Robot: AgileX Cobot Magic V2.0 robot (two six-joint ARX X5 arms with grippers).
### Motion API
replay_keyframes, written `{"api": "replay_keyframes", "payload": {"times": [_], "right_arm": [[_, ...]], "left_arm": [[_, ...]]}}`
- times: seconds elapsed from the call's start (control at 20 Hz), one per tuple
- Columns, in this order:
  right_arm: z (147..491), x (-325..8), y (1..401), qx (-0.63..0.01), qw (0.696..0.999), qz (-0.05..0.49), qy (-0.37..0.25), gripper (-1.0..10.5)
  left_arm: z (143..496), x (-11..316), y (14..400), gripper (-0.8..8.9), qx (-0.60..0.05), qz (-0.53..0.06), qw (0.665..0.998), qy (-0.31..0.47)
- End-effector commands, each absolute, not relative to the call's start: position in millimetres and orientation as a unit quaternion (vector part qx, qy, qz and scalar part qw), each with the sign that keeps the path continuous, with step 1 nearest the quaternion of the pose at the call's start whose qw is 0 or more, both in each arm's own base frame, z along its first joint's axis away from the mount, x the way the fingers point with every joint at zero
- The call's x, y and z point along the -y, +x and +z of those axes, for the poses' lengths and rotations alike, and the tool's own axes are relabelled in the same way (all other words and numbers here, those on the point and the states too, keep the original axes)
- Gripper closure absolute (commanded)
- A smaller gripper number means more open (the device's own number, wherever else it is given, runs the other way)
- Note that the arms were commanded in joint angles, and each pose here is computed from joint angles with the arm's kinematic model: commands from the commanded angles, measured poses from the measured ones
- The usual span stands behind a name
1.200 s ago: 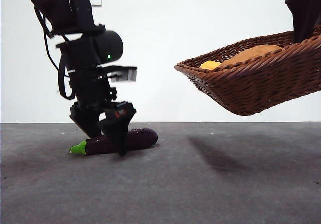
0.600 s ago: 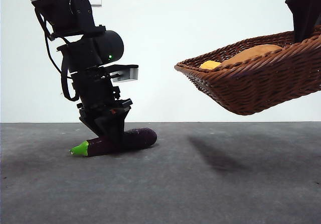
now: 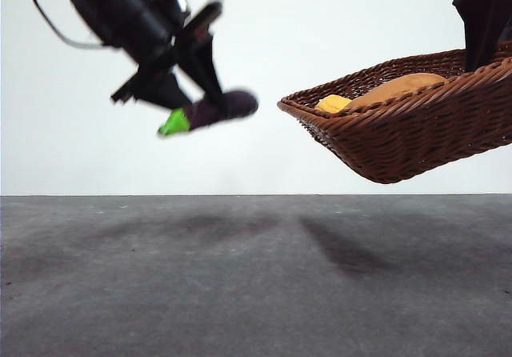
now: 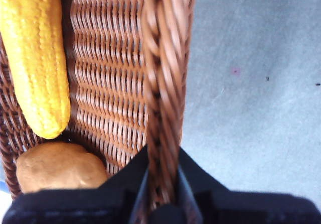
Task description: Help me put the vegetables on the table into the basket
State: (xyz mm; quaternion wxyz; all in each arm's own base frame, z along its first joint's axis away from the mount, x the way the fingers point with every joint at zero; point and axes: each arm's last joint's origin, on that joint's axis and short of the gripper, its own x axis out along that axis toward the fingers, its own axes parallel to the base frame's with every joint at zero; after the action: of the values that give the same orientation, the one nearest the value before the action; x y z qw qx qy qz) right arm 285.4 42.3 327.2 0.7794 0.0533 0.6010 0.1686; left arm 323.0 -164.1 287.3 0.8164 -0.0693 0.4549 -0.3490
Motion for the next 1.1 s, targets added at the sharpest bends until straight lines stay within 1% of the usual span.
{"api": "replay_keyframes", "payload": {"times": [0.05, 0.15, 0.3, 0.5, 0.65, 0.85, 0.95, 1.1], "right_arm": [[324, -43, 287, -0.603, 0.777, 0.172, 0.058, 9.6], [324, -43, 287, -0.603, 0.777, 0.172, 0.058, 9.6], [324, -43, 287, -0.603, 0.777, 0.174, 0.056, 9.6], [325, -45, 286, -0.6, 0.771, 0.202, 0.065, 9.6], [325, -46, 285, -0.604, 0.763, 0.218, 0.075, 9.6], [324, -52, 280, -0.614, 0.749, 0.241, 0.062, 9.6], [324, -57, 279, -0.612, 0.745, 0.259, 0.06, 9.6], [325, -66, 277, -0.61, 0.739, 0.279, 0.06, 9.6]], "left_arm": [[306, 175, 305, 8.22, -0.435, -0.369, 0.818, -0.077], [322, 188, 288, 8.22, -0.409, -0.399, 0.818, -0.068], [333, 213, 268, 8.22, -0.386, -0.418, 0.819, -0.069], [332, 245, 258, 8.14, -0.384, -0.439, 0.803, -0.121], [328, 257, 256, 7.98, -0.392, -0.441, 0.795, -0.143], [328, 261, 257, 5.39, -0.397, -0.434, 0.789, -0.178], [330, 262, 258, 4.89, -0.391, -0.433, 0.788, -0.196], [330, 263, 259, 4.89, -0.394, -0.424, 0.789, -0.205]]}}
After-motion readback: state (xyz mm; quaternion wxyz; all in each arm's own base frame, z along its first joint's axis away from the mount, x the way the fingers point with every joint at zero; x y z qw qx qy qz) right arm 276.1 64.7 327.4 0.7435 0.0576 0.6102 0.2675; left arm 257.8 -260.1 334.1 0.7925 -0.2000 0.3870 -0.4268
